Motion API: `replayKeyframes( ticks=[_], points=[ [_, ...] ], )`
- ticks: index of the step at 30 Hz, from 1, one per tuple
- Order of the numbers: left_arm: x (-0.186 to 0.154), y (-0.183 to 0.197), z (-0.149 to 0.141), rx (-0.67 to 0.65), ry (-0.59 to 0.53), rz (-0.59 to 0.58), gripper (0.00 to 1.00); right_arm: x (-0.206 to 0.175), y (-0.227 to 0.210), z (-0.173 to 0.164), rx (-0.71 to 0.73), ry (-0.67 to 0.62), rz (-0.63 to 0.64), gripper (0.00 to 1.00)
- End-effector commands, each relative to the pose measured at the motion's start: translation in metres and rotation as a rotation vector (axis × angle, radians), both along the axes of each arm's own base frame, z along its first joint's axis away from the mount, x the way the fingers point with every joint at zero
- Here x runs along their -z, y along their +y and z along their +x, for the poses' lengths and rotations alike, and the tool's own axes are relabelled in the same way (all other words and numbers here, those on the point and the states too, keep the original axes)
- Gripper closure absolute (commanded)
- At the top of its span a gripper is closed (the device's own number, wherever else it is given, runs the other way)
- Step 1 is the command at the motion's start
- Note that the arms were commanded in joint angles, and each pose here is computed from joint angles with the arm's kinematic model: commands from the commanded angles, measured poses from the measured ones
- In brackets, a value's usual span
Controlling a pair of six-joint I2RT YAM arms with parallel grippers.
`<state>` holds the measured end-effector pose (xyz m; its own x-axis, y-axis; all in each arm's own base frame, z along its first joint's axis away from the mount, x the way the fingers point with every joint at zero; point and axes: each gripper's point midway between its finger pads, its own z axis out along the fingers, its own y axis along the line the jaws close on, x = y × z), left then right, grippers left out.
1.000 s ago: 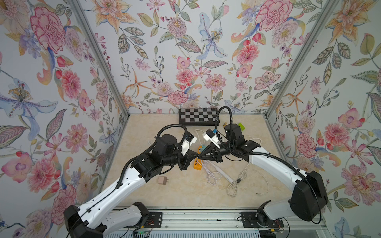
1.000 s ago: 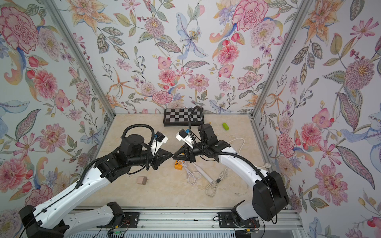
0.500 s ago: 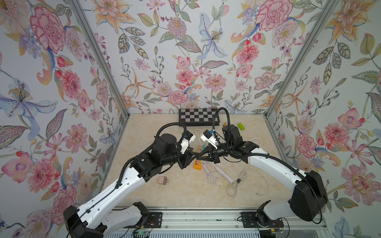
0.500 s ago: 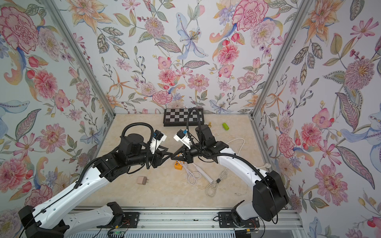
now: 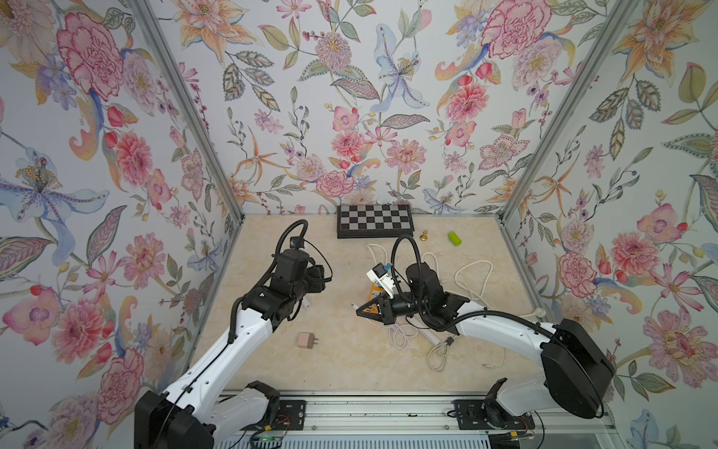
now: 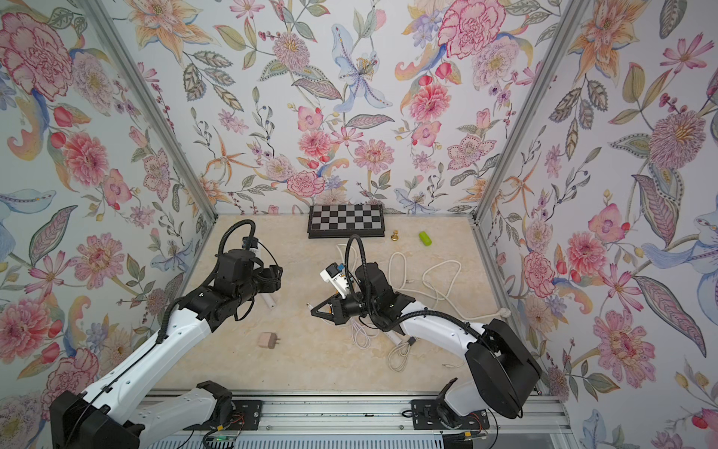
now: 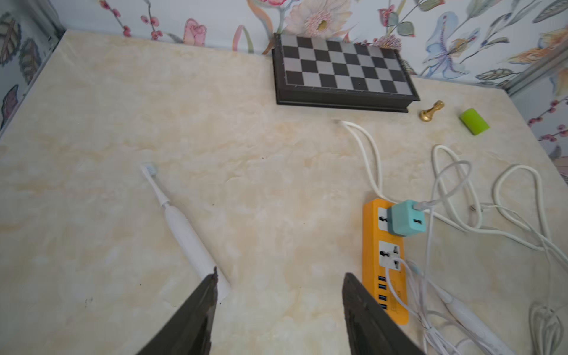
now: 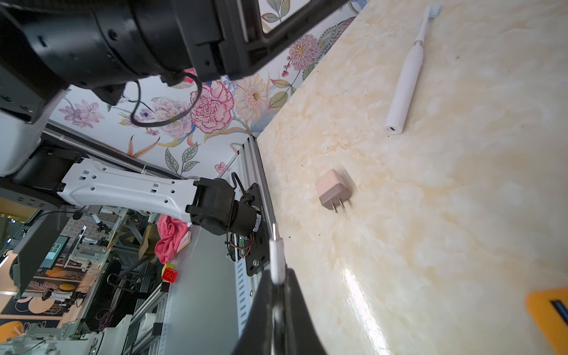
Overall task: Charge the electric toothbrush
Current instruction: Pick up the charging cable from the center of the board, then pick up the electric toothbrush from the center of the board.
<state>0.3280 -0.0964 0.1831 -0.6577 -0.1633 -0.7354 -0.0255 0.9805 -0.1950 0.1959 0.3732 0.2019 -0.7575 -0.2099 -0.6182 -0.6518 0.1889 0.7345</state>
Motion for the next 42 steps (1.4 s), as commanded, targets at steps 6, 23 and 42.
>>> replayKeyframes(
  ticks=[6, 23, 42],
  points=[
    [0.084, 0.05, 0.003, -0.277, 0.113, -0.061, 0.35, -0.006, 0.026, 0.001, 0.037, 0.048, 0.072, 1.0],
    [0.148, 0.049, 0.027, -0.272, 0.265, -0.018, 0.49, 0.0, 0.027, -0.002, 0.022, 0.03, 0.059, 1.0],
    [0.119, 0.037, 0.029, -0.302, 0.164, -0.188, 0.97, -0.01, 0.026, 0.002, 0.073, 0.046, 0.101, 1.0]
  ],
)
